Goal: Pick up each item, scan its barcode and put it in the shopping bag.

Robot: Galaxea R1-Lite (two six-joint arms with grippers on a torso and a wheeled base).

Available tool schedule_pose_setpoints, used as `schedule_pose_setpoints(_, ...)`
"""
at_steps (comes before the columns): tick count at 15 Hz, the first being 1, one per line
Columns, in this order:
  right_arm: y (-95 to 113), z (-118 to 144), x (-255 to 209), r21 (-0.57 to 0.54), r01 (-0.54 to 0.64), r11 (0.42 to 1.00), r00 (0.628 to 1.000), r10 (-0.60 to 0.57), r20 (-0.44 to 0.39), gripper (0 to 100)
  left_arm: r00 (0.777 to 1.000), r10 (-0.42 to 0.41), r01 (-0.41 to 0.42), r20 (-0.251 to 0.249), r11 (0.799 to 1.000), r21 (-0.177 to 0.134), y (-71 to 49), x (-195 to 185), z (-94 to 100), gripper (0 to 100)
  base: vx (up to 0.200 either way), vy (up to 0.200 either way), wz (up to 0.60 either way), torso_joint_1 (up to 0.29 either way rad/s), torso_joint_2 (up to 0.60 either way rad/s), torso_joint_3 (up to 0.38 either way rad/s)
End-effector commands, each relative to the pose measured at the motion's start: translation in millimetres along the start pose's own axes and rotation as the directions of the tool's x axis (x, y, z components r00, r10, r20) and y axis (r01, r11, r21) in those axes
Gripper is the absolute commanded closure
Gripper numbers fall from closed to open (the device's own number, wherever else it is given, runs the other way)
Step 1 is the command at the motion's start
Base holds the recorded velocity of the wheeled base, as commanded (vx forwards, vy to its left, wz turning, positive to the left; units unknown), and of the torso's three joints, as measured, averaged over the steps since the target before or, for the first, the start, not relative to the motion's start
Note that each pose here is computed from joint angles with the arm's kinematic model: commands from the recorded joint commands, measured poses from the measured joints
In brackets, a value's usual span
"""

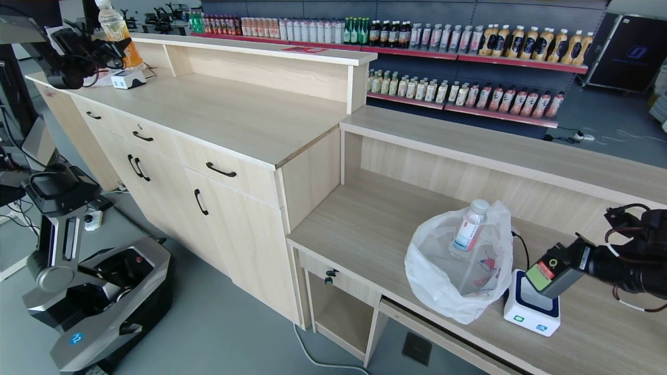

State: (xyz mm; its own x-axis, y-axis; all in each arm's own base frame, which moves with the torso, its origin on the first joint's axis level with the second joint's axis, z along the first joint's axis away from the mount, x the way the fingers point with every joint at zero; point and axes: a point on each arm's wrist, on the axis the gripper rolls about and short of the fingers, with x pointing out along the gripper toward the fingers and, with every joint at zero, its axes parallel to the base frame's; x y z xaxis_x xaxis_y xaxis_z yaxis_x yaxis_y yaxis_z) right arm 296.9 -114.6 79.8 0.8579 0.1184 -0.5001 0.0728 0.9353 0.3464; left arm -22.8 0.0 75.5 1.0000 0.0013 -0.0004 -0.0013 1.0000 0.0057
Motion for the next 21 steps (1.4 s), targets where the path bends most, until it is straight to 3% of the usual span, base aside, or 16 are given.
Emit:
schedule_pose_setpoints(1,-5,-5,6,0.001,0.007,1.000,1.000,-0.007,-0.022,100,1.000,0.000,0.000,0.000,1.000,0.000,0.0,0,0.0,0,0.000,0.000,0.00,0.000,0.00,0.000)
schedule_pose_setpoints(10,-7,-9,11,0.002,0.011,1.000,0.999,-0.011,-0.039,100,1.000,0.000,0.000,0.000,1.000,0.000,0.0,0,0.0,0,0.000,0.000,0.00,0.000,0.00,0.000)
schedule_pose_setpoints(21,-2,-8,31,-0.034,-0.031,0.999,1.000,0.031,-0.002,100,1.000,0.000,0.000,0.000,1.000,0.000,0.0,0,0.0,0,0.000,0.000,0.00,0.000,0.00,0.000)
